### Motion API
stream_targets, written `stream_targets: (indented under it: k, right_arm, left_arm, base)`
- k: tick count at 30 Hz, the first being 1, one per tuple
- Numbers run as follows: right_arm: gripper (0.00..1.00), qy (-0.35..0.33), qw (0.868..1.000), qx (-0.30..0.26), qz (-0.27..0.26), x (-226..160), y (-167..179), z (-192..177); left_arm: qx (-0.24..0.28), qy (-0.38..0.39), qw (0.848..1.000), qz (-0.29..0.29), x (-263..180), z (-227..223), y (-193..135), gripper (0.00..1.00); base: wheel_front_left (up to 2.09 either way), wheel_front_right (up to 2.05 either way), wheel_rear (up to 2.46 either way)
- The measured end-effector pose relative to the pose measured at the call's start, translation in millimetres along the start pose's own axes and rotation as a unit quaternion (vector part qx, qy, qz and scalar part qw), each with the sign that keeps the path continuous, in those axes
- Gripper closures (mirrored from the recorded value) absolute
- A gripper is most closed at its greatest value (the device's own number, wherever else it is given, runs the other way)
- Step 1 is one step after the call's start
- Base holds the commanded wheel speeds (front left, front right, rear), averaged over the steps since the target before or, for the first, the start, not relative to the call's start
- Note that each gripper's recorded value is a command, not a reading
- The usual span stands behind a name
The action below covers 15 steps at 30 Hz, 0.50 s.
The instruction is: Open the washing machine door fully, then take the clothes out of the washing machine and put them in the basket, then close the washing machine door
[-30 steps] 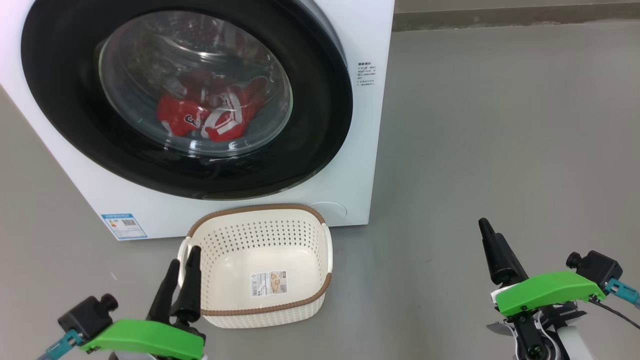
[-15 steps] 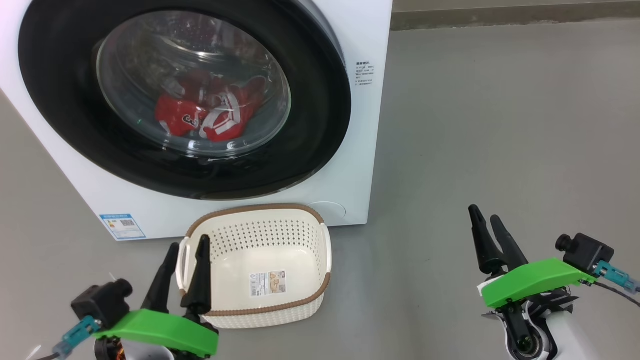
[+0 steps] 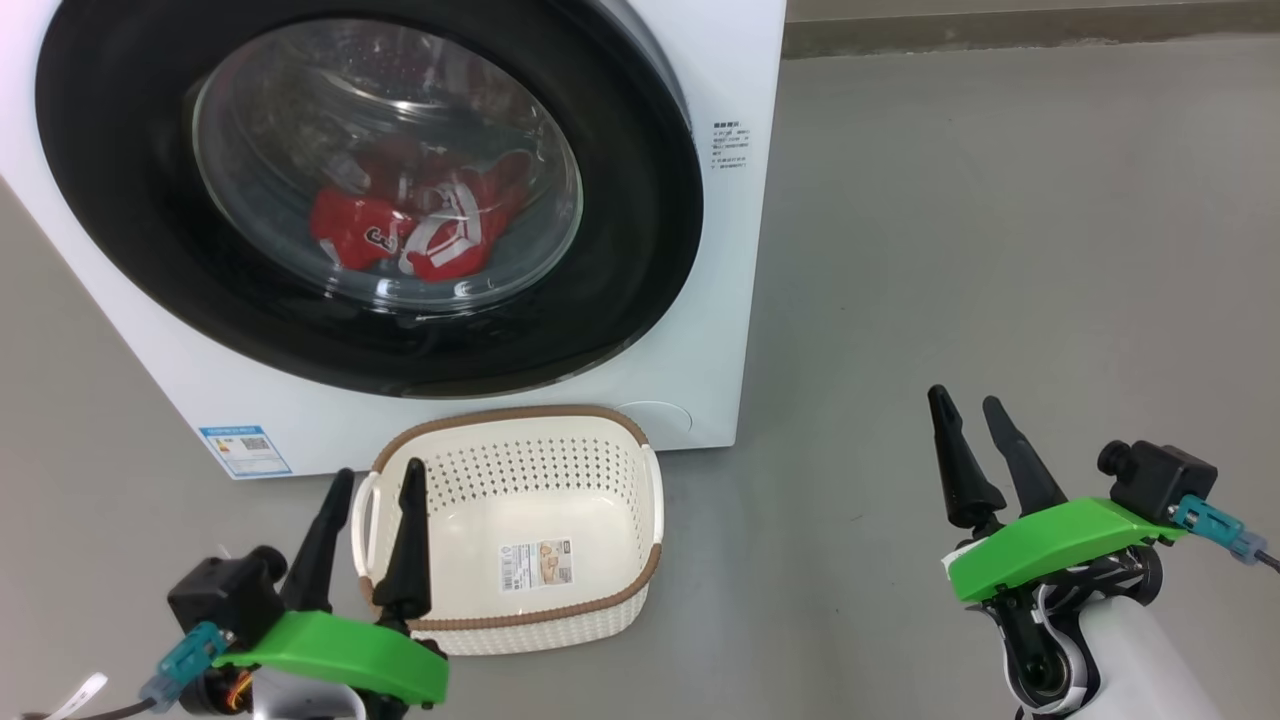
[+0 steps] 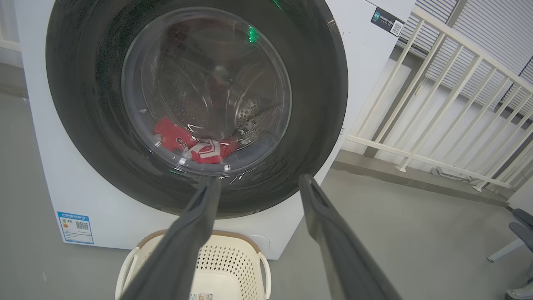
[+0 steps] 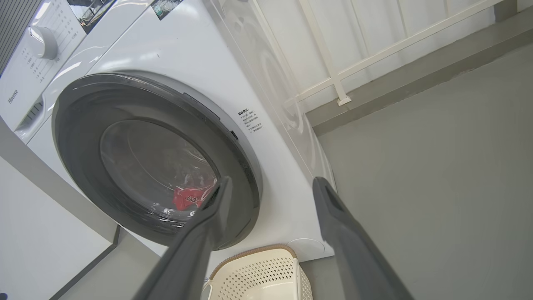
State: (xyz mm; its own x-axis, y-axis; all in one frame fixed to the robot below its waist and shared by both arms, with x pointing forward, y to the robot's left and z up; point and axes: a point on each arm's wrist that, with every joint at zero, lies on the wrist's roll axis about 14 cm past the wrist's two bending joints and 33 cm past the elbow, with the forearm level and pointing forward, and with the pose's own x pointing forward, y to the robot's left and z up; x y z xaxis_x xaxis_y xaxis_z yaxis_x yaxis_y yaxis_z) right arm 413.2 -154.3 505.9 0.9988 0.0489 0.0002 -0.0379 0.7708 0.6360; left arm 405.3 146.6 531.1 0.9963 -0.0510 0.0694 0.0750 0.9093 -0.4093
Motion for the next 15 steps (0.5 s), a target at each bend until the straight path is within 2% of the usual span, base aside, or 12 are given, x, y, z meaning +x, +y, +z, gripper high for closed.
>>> stream_targets:
  k: [15]
  right_arm:
    - [0.00, -0.019, 0.994, -0.096, 0.037, 5, 19, 8]
  left_arm:
    - [0.089, -0.030, 0.995, -0.028, 6, 11, -15, 0.00]
  base:
    - [0.00, 0.00, 0.00]
